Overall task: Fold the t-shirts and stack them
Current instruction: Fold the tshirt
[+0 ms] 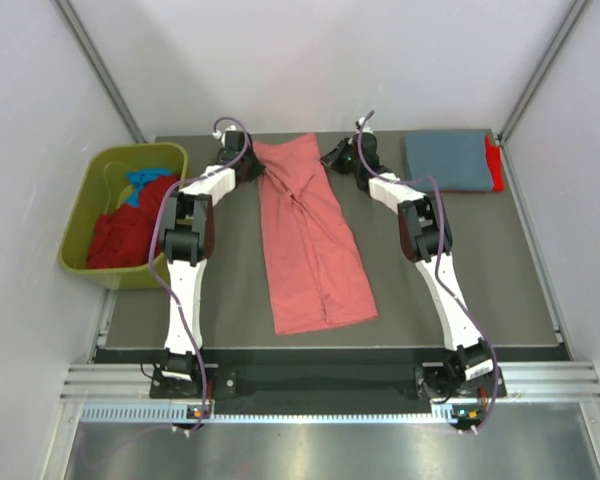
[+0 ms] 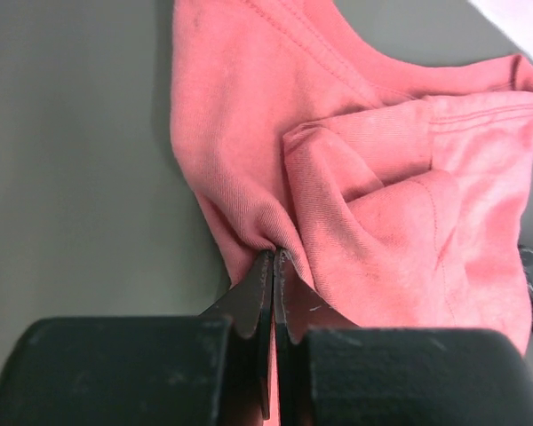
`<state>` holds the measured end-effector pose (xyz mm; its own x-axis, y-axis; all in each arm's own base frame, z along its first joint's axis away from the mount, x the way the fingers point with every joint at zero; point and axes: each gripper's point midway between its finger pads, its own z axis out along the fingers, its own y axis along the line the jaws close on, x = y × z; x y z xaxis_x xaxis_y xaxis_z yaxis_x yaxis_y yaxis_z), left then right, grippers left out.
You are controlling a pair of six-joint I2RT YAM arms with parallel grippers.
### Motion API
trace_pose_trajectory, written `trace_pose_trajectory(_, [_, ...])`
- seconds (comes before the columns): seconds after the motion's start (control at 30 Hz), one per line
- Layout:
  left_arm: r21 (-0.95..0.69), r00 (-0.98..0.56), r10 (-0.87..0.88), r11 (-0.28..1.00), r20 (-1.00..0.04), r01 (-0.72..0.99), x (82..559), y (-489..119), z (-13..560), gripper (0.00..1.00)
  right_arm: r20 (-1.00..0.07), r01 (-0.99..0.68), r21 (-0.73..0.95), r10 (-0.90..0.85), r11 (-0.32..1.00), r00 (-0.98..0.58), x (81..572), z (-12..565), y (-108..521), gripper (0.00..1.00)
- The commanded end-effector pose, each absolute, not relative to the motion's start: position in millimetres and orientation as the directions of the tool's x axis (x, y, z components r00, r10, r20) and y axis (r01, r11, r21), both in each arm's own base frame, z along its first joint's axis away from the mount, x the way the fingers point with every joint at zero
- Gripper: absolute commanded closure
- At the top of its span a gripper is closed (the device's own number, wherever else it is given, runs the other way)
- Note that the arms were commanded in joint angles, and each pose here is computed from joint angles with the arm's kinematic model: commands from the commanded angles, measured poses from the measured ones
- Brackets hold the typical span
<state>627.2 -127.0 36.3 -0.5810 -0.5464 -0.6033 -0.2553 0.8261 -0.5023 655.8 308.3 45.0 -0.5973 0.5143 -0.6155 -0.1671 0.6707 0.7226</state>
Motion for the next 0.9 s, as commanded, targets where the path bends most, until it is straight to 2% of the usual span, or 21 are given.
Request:
trace_pose_trajectory(0.0, [-0.496, -0.660, -0.514, 0.835, -0.548, -0.238, 618, -132, -19, 1.00, -0.642, -0.142, 0.720, 0.573, 0.679, -0.510, 676, 69, 294, 1.00])
trace_pose_trajectory(0.13, [-0.547, -0.677, -0.489, 0.823, -0.550, -0.151, 622, -148, -11, 1.00, -0.672, -0.091, 0.680, 0.569, 0.727, -0.475, 678, 71, 277, 1.00])
trace_pose_trajectory(0.23, [-0.508, -0.689, -0.440, 0.853, -0.576, -0.120, 624, -144, -2, 1.00, -0.688, -0.052, 0.660, 0.575, 0.750, -0.443, 675, 78, 262, 1.00])
trace_pose_trajectory(0.37, [-0.429, -0.687, -0.395, 0.894, -0.610, -0.133, 618, -121, 44, 0.82, -0.680, -0.077, 0.668, 0.565, 0.741, -0.467, 669, 100, 254, 1.00])
trace_pose_trajectory(0.4, [-0.395, -0.699, -0.384, 0.905, -0.603, -0.156, 610, -109, 50, 0.75, -0.673, -0.067, 0.665, 0.558, 0.744, -0.486, 665, 100, 249, 0.98])
trace_pose_trajectory(0.47, [-0.356, -0.678, -0.374, 0.918, -0.632, -0.174, 601, -95, 83, 0.70, -0.666, -0.076, 0.669, 0.551, 0.739, -0.502, 649, 117, 239, 0.90])
trace_pose_trajectory(0.5, [-0.335, -0.675, -0.363, 0.925, -0.643, -0.179, 596, -89, 93, 0.64, -0.666, -0.080, 0.667, 0.545, 0.741, -0.509, 643, 124, 235, 0.88])
trace_pose_trajectory(0.6, [-0.294, -0.705, -0.336, 0.937, -0.624, -0.187, 563, -81, 123, 0.61, -0.682, -0.089, 0.617, 0.475, 0.782, -0.556, 606, 140, 218, 0.76])
trace_pose_trajectory(0.63, [-0.298, -0.713, -0.337, 0.936, -0.615, -0.185, 547, -81, 133, 0.60, -0.703, -0.113, 0.602, 0.458, 0.790, -0.544, 594, 168, 214, 0.73])
trace_pose_trajectory(0.7, [-0.344, -0.766, -0.337, 0.925, -0.548, -0.161, 516, -93, 137, 0.59, -0.679, -0.072, 0.543, 0.386, 0.837, -0.625, 560, 151, 202, 0.67])
trace_pose_trajectory(0.73, [-0.364, -0.799, -0.336, 0.918, -0.498, -0.159, 485, -99, 136, 0.60, -0.648, -0.057, 0.528, 0.359, 0.847, -0.672, 534, 160, 198, 0.66])
trace_pose_trajectory(0.8, [-0.452, -0.847, -0.309, 0.887, -0.432, -0.094, 447, -132, 137, 0.60, -0.589, -0.050, 0.489, 0.287, 0.871, -0.755, 490, 141, 192, 0.63])
trace_pose_trajectory(0.83, [-0.442, -0.868, -0.287, 0.893, -0.405, -0.089, 412, -137, 131, 0.60, -0.533, -0.029, 0.466, 0.255, 0.884, -0.807, 451, 130, 183, 0.62])
trace_pose_trajectory(0.87, [-0.421, -0.883, -0.251, 0.905, -0.398, -0.068, 390, -150, 128, 0.60, -0.514, -0.031, 0.450, 0.231, 0.893, -0.826, 432, 125, 180, 0.61])
